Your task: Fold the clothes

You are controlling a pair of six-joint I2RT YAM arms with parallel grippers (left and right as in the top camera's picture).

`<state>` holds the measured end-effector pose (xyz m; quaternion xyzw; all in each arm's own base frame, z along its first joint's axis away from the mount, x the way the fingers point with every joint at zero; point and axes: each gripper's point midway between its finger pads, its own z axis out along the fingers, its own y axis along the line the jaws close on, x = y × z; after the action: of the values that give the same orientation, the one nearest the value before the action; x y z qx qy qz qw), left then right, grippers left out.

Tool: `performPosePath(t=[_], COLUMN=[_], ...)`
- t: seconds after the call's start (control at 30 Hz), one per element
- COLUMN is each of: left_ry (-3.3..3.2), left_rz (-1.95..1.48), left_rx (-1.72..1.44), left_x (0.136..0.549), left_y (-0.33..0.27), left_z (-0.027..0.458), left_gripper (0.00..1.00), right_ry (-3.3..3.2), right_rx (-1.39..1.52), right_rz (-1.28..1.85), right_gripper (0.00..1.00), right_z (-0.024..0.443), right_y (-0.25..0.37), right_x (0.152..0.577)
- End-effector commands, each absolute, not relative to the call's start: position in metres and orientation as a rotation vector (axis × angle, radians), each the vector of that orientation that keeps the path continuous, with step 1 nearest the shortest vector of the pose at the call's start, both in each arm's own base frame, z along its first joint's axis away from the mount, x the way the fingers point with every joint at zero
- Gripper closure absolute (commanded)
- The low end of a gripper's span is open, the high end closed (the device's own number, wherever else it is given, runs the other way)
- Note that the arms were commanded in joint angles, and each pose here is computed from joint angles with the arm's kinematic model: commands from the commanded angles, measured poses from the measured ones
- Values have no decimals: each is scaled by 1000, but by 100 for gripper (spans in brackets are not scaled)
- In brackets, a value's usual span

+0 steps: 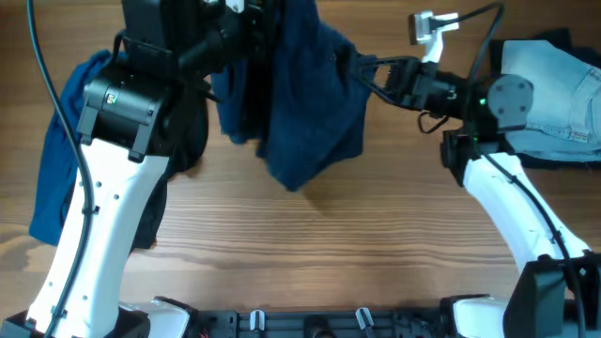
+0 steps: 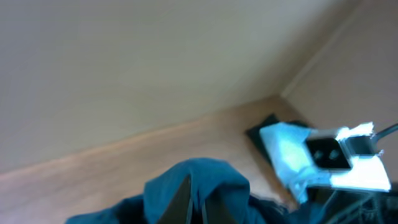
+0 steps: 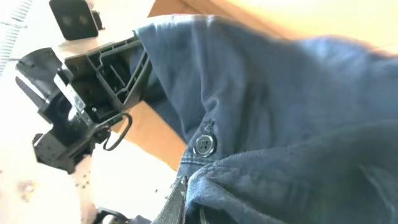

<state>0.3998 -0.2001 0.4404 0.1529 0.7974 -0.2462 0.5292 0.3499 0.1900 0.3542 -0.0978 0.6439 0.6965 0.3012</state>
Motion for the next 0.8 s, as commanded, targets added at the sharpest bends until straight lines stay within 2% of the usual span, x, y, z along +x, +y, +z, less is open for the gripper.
performPosePath(t=[0.0, 0.23, 0.47, 0.53, 0.6, 0.77], left_ry=[1948, 2067, 2105, 2102, 2100, 2101], left_rz=[-472, -305, -283, -284, -284, -284], left_rx=[269, 224, 251, 250, 250, 250], left_x=[403, 400, 395, 396, 396, 396], left_y=[-179, -154, -152, -153, -153, -153], left_z=[435, 407, 398, 398, 399, 399], left_gripper=[96, 96, 96, 96, 96, 96], right_ry=[1708, 1745, 1733, 1766, 1841, 1970], right_rx=[-358, -311, -307, -173, 94, 382], right_rz=[1696, 1530, 1449, 1445, 1422, 1240], right_gripper=[96, 96, 92, 92, 92, 95], right_z=[343, 323, 313, 304, 281, 231], right_y=[154, 76, 59, 53, 40, 16], right_x=[358, 370, 376, 388, 407, 421])
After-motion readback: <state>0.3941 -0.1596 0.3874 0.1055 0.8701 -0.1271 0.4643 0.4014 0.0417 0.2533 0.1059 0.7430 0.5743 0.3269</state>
